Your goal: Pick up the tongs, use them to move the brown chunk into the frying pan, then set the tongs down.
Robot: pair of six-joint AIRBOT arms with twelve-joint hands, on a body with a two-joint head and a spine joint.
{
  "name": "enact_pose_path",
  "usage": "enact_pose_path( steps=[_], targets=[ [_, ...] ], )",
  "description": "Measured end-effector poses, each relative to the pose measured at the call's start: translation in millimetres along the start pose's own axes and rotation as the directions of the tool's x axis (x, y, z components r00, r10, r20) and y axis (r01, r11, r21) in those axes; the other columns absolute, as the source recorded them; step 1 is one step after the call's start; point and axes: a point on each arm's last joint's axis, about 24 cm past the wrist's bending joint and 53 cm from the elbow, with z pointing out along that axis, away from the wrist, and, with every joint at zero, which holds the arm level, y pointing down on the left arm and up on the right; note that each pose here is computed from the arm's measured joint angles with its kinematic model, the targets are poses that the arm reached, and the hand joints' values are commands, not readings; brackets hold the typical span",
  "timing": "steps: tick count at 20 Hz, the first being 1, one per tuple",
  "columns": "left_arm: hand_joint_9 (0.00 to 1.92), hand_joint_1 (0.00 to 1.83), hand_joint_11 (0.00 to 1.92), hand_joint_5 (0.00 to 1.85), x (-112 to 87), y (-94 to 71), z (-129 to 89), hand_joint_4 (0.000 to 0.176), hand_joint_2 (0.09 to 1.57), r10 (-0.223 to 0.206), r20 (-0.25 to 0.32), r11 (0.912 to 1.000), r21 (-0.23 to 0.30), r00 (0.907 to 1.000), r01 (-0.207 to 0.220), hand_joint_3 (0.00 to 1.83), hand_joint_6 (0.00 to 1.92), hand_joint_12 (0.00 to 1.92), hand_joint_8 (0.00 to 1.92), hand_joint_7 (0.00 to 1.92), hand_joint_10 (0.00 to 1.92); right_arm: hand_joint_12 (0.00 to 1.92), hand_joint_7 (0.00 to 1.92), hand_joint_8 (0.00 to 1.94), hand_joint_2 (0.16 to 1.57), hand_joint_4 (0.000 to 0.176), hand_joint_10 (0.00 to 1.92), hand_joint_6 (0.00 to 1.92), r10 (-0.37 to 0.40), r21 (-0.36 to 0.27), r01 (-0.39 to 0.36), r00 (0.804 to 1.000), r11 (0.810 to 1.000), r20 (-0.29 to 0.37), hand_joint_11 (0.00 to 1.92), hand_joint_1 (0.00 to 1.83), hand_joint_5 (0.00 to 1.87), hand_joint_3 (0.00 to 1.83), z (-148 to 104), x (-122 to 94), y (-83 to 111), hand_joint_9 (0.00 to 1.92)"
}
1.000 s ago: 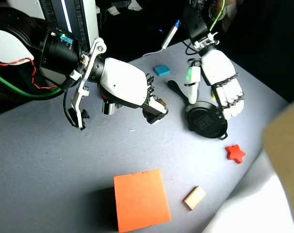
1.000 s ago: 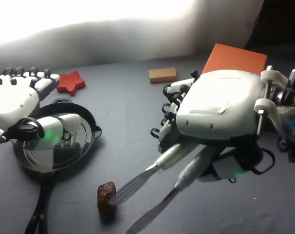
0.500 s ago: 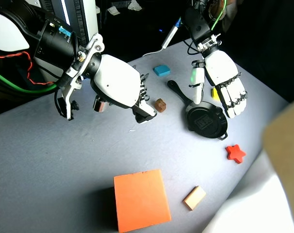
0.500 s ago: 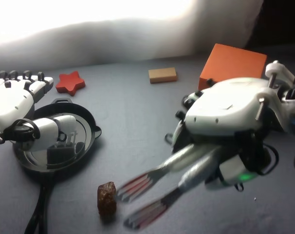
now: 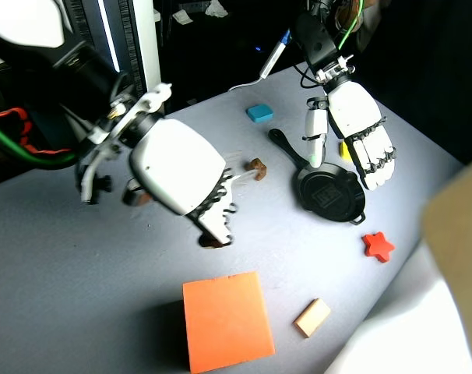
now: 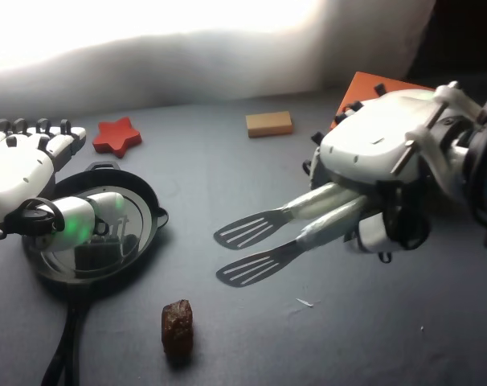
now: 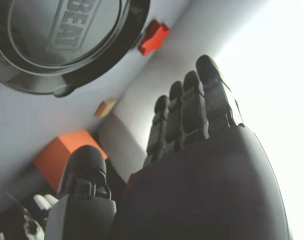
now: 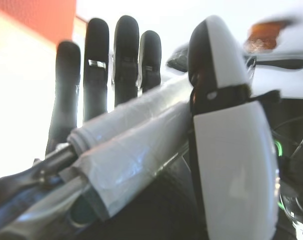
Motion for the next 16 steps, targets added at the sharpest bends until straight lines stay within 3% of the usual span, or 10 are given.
enact_pose_path(
  steps=[2,3,6,7,11,14,16],
  targets=[
    [0.08,0.0,0.0,0.09,0.0,-0.3,0,0.017,1.31,0.001,0.0,1.0,0.001,1.0,-0.001,0.0,0.0,0.4,0.0,0.08,0.0,1.51,0.92,0.01,1.2,0.0,0.5,0.21,0.002,-0.011,-0.002,1.0,1.0,-0.014,0.19,1.0,0.8,0.01,0,8,8.5,0.64],
    [0.06,0.0,0.0,0.07,-0.1,-0.4,0,0.019,1.31,0.001,0.0,1.0,0.002,1.0,-0.001,0.0,0.01,0.31,0.0,0.07,0.0,1.5,0.93,0.01,1.2,0.0,0.51,0.22,-0.008,-0.017,0.009,1.0,1.0,0.006,0.21,1.0,0.81,0.01,-1,11,14.0,0.65],
    [0.05,0.0,0.0,0.06,0.2,-0.4,0,0.016,1.31,0.002,0.0,1.0,0.003,1.0,-0.002,0.0,0.0,0.31,0.0,0.05,0.0,1.49,0.94,0.01,1.2,0.0,0.51,0.22,-0.029,-0.011,0.029,0.998,1.0,0.055,0.23,1.01,0.81,0.0,1,12,23.8,0.66],
    [0.07,0.0,0.0,0.09,0.2,-0.2,0,0.015,1.31,0.0,0.0,1.0,0.002,1.0,0.0,0.0,0.01,0.37,0.01,0.07,0.01,1.49,0.94,0.01,1.2,0.0,0.51,0.22,-0.019,-0.012,0.02,0.998,1.0,0.052,0.23,1.02,0.81,0.0,2,14,27.1,0.66],
    [0.06,0.0,0.0,0.08,0.3,-0.2,0,0.003,1.33,0.002,-0.001,1.0,0.002,1.0,-0.002,0.01,0.01,0.31,0.0,0.07,0.0,1.49,0.92,0.0,1.23,0.0,0.5,0.21,0.026,-0.017,-0.026,0.999,1.0,0.042,0.21,0.99,0.8,0.01,8,23,41.6,0.65],
    [0.07,0.0,0.0,0.12,0.1,0.3,0,0.007,1.32,0.0,0.0,1.0,0.0,1.0,0.0,0.0,0.02,0.39,0.0,0.08,0.01,1.5,0.94,0.01,1.21,0.0,0.51,0.22,0.023,-0.024,-0.022,1.0,0.999,0.015,0.22,1.01,0.82,0.0,12,38,49.7,0.66],
    [0.05,0.0,0.0,0.09,-0.1,0.2,0,0.014,1.32,0.0,0.001,1.0,0.001,1.0,0.0,0.0,0.0,0.31,0.0,0.05,0.0,1.5,0.94,0.01,1.21,0.0,0.51,0.22,0.019,-0.031,-0.019,1.0,0.999,-0.005,0.22,1.0,0.82,0.0,14,47,53.7,0.66]
  ],
)
